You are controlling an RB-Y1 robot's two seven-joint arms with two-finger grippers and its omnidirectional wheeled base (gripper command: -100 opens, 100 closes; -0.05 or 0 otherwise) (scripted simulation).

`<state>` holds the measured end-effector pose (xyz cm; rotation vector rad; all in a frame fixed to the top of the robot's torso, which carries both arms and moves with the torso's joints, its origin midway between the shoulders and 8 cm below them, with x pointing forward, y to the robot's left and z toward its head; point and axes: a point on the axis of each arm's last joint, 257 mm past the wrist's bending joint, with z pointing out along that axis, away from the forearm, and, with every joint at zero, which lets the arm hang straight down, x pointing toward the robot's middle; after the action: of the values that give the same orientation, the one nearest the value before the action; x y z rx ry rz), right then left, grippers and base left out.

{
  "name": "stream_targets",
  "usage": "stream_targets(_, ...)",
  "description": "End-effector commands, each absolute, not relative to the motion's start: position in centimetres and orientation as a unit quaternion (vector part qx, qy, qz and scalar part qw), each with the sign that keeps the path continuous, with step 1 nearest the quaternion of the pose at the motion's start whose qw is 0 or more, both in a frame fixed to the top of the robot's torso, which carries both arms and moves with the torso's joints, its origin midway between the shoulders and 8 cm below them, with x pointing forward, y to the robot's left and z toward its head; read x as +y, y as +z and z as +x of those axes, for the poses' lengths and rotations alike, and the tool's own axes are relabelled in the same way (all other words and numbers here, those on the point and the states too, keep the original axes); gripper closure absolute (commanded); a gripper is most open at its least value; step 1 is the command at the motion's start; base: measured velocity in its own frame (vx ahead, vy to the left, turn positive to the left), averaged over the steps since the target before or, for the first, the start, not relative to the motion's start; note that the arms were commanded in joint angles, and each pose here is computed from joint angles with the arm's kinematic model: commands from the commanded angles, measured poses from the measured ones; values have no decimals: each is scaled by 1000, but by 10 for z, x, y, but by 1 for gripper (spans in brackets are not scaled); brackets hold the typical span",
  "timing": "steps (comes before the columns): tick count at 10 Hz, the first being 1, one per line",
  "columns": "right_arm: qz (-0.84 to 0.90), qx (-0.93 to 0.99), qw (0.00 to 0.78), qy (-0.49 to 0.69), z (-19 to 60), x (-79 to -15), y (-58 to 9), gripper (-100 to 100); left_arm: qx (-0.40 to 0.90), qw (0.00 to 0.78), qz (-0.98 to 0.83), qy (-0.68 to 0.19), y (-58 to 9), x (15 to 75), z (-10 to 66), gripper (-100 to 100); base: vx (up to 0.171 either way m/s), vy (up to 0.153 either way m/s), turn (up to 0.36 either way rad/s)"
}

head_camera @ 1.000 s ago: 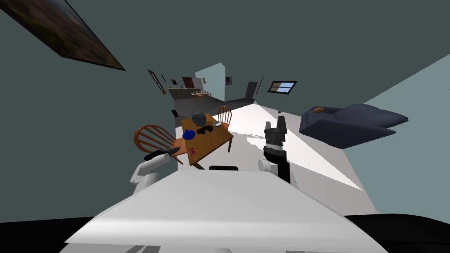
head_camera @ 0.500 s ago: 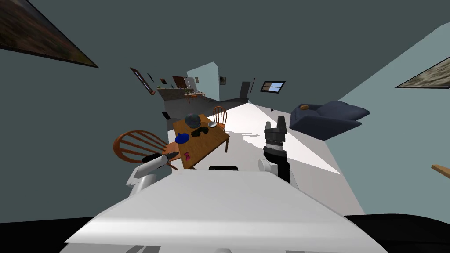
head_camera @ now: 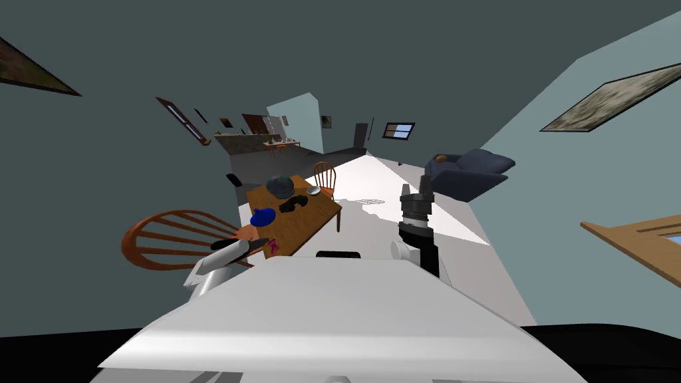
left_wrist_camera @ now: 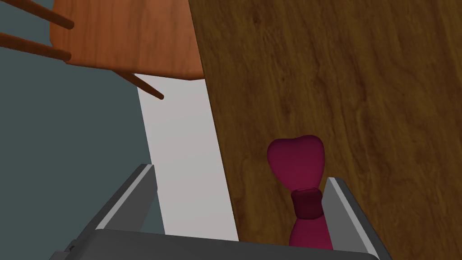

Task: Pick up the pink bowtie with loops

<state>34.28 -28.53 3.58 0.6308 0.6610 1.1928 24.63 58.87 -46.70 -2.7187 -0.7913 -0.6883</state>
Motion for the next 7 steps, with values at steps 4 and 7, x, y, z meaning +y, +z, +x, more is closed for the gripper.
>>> stream_targets(4,287,300,731,542,343,-285,36,0,-334,78,-927,-151,-500,584,190,-100,41,-22,-158)
stream_targets(7,287,300,731,542,343,-285,36,0,-374,59,-921,-94,-515,578,149,-100,56,-22,-197)
